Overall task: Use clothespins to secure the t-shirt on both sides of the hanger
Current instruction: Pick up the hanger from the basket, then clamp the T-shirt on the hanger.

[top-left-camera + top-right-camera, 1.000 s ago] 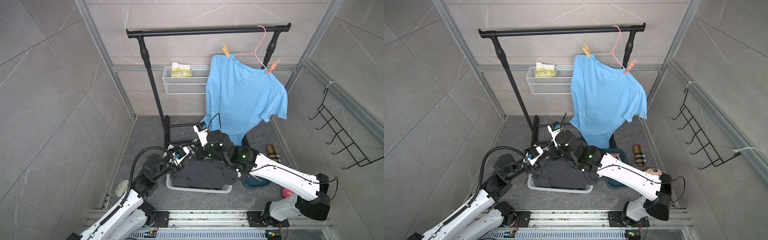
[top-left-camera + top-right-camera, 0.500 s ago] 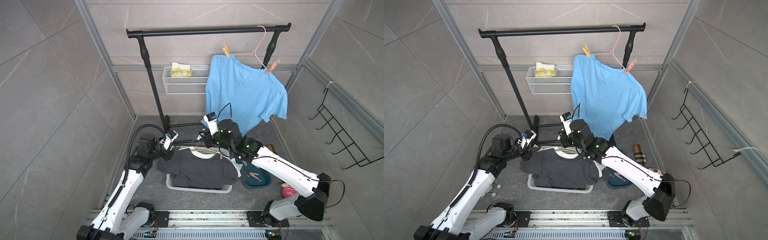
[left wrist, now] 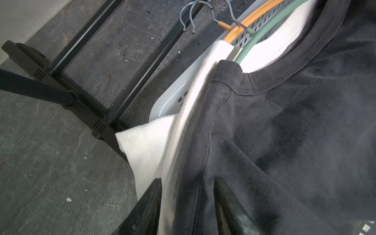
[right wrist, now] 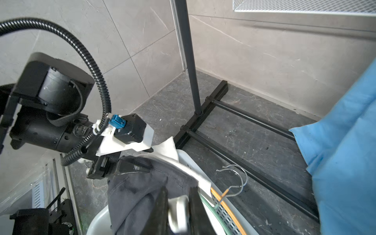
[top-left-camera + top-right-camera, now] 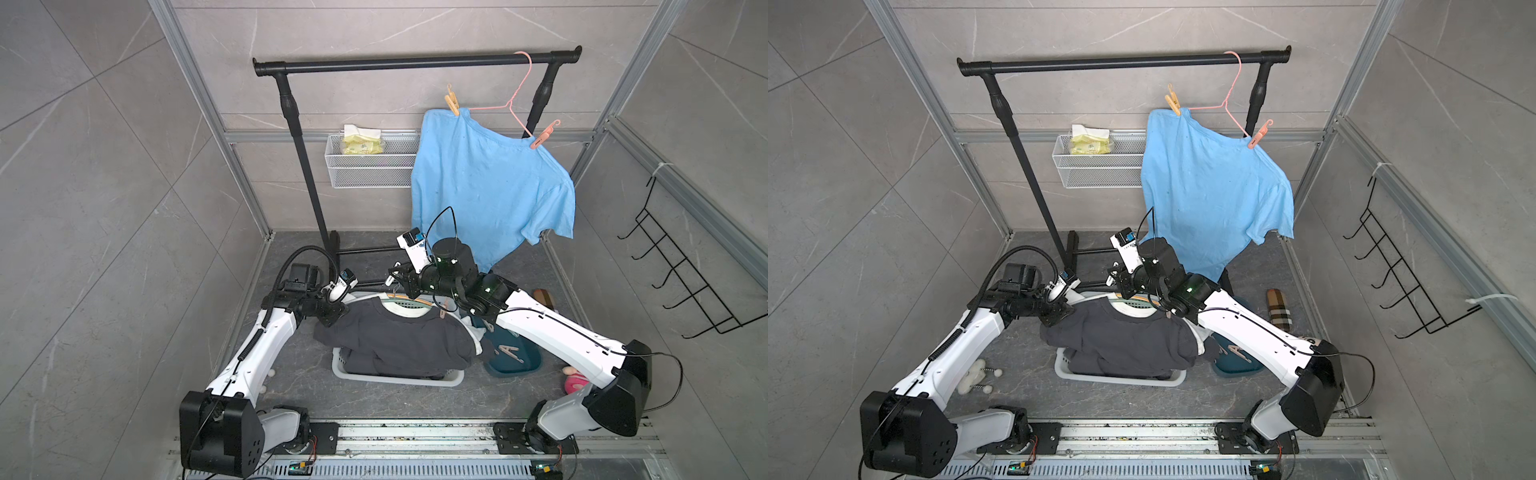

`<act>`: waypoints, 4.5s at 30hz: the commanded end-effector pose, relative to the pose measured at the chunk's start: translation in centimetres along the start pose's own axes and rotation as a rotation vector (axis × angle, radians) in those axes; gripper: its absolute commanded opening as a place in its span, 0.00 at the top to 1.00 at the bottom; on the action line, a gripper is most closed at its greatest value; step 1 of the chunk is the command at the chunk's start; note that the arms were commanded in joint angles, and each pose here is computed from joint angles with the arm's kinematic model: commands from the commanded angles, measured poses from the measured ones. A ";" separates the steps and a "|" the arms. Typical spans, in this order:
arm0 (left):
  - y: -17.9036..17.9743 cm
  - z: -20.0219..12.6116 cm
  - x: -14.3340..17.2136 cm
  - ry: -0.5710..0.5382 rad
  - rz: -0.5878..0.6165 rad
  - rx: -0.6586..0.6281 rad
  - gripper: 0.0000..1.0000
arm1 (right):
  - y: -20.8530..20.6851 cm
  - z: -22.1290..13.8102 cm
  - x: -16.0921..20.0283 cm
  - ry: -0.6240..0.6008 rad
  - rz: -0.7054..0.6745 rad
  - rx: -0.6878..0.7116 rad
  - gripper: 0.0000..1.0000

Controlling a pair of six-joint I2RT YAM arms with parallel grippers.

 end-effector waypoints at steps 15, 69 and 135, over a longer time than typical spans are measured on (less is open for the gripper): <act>0.5 1.2 1.2 0.077 0.125 0.004 0.64 | 0.9 0.6 0.9 0.004 -0.122 -0.068 1.00; -4.3 -5.6 -3.2 -0.443 0.378 0.055 1.00 | 2.5 7.4 0.5 -0.013 -0.593 -0.467 1.00; -4.3 -5.9 -3.6 -0.489 0.362 0.040 1.00 | 2.8 8.0 4.0 0.018 -0.653 -0.444 0.92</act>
Point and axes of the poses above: each gripper's point midway between its finger pads, its own z axis out along the fingers, its own y axis along the line the jaws close on, x = y × z, the point moved 5 cm from there along -z, back along the fingers, and after that the axes turned 13 degrees about -z, right-handed, at the moved point
